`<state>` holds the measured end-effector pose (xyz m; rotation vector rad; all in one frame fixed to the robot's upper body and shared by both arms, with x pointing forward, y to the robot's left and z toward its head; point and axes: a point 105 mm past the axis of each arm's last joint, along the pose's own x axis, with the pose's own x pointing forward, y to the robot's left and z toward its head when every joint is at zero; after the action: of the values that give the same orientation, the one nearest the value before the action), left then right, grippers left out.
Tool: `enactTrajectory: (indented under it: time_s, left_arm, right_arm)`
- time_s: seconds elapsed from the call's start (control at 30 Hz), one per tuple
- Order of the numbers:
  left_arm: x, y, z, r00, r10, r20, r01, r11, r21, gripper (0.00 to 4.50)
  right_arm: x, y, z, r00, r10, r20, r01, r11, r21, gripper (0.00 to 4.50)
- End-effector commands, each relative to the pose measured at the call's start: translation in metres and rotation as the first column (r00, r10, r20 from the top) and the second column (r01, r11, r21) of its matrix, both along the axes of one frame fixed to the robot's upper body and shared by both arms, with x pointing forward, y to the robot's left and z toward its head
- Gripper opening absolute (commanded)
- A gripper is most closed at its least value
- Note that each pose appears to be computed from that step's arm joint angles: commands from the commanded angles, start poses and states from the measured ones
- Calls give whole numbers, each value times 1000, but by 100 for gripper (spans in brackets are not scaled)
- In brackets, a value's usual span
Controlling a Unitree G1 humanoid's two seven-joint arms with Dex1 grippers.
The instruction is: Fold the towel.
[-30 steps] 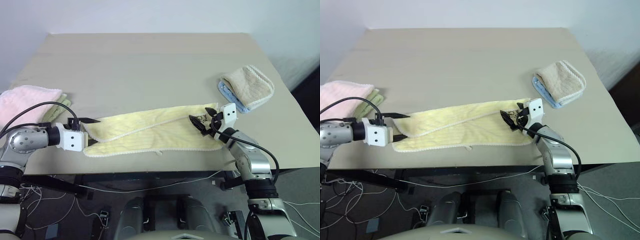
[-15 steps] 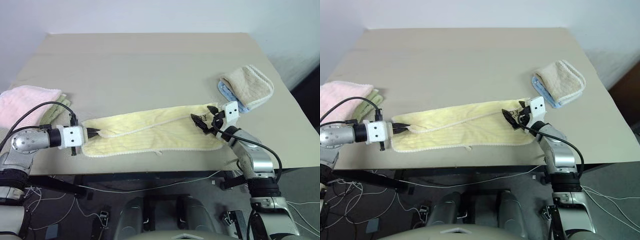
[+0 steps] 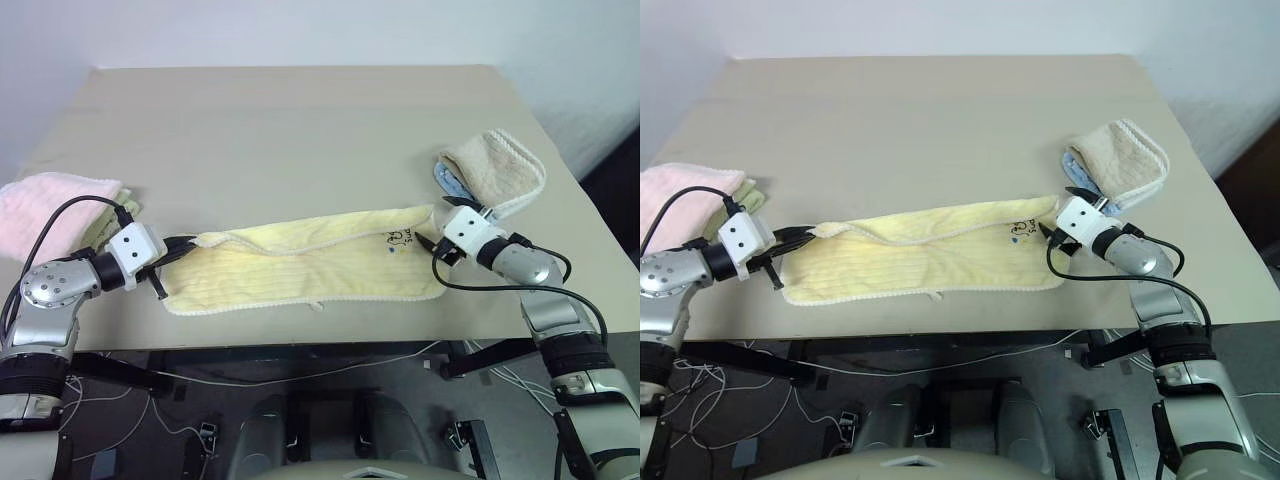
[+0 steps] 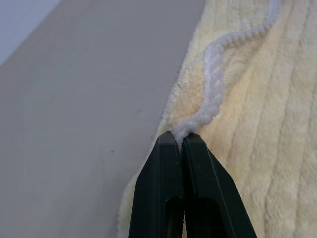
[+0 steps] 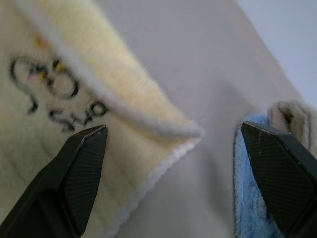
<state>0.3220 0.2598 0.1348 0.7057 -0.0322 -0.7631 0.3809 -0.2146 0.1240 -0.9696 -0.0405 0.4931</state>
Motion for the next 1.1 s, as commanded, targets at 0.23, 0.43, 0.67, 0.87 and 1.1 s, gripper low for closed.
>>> enactTrajectory:
  time_s: [0.23, 0.43, 0.67, 0.87, 1.1]
  left_arm:
    - [-1, -3, 9, 998, 28, 52, -25, 999, -42, 4]
    - [0, -6, 9, 998, 27, 53, -24, 998, -51, 1]
    - [-3, -5, 7, 998, 38, 53, -34, 997, -62, 0]
    - [-4, -5, 6, 997, 47, 53, -43, 996, -73, 0]
    - [-3, -2, 8, 995, 71, 65, -66, 994, -89, 0]
  right_arm:
    - [17, 13, 21, 971, 139, 196, -61, 932, -357, 450]
    - [20, 21, 8, 962, 216, 169, -117, 881, -459, 432]
    - [21, 17, 5, 963, 220, 156, -121, 869, -481, 220]
    - [21, 12, 6, 965, 213, 156, -114, 869, -481, 10]
    - [26, 7, 18, 959, 184, 214, -64, 881, -468, 4]
